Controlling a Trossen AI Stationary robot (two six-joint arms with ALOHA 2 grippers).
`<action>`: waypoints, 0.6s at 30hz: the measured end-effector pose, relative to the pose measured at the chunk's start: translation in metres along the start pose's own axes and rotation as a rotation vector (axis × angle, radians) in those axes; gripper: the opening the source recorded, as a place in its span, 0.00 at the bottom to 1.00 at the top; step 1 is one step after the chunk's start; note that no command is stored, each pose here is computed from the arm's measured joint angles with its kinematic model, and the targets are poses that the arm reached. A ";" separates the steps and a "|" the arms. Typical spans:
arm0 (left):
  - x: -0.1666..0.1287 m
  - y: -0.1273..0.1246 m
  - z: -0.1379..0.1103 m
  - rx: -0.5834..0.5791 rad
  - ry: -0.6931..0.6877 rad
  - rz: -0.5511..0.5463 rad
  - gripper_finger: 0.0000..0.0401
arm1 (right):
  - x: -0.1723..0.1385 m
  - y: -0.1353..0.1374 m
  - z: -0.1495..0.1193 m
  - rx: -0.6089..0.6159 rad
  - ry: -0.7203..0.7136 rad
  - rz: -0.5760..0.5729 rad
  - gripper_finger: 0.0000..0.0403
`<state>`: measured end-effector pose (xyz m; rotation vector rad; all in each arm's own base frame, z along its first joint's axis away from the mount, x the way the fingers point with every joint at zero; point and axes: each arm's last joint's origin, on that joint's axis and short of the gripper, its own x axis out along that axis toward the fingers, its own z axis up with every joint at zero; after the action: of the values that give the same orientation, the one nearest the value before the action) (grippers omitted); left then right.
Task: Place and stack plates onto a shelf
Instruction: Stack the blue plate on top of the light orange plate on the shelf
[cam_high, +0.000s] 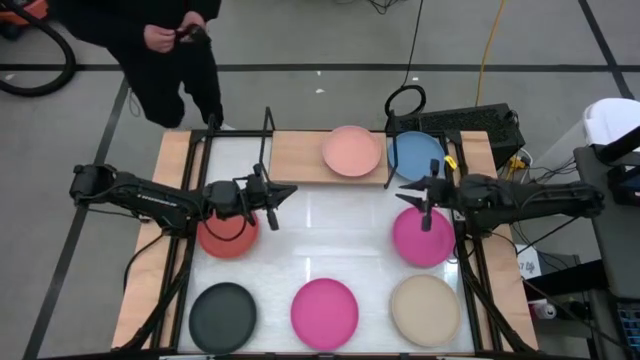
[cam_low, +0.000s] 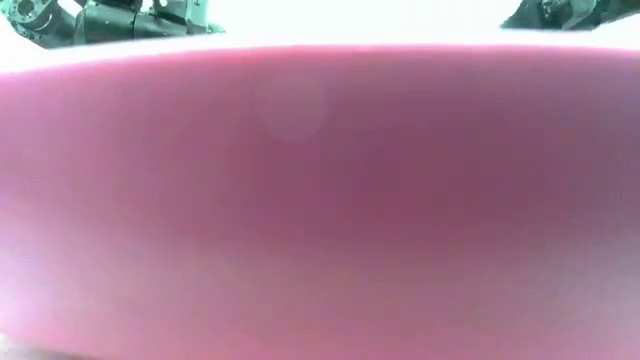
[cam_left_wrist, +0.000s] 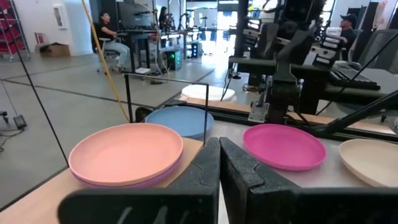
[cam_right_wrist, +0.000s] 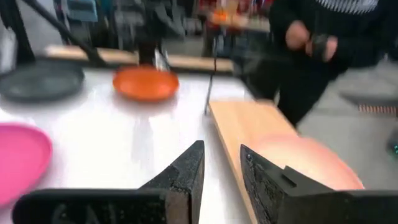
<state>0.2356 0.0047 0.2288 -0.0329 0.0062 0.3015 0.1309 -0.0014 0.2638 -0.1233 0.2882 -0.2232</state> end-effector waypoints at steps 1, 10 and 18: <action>0.000 0.000 0.000 0.001 0.000 0.000 0.01 | 0.000 -0.001 0.000 0.003 0.047 -0.004 0.21; 0.000 0.000 0.000 0.006 0.002 0.001 0.01 | 0.009 -0.003 -0.019 0.087 0.386 -0.048 0.21; 0.000 0.000 0.000 0.015 0.002 0.001 0.01 | 0.021 -0.009 -0.036 0.149 0.582 -0.137 0.22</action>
<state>0.2356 0.0049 0.2285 -0.0187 0.0106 0.3026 0.1383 -0.0179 0.2251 0.0737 0.8410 -0.4151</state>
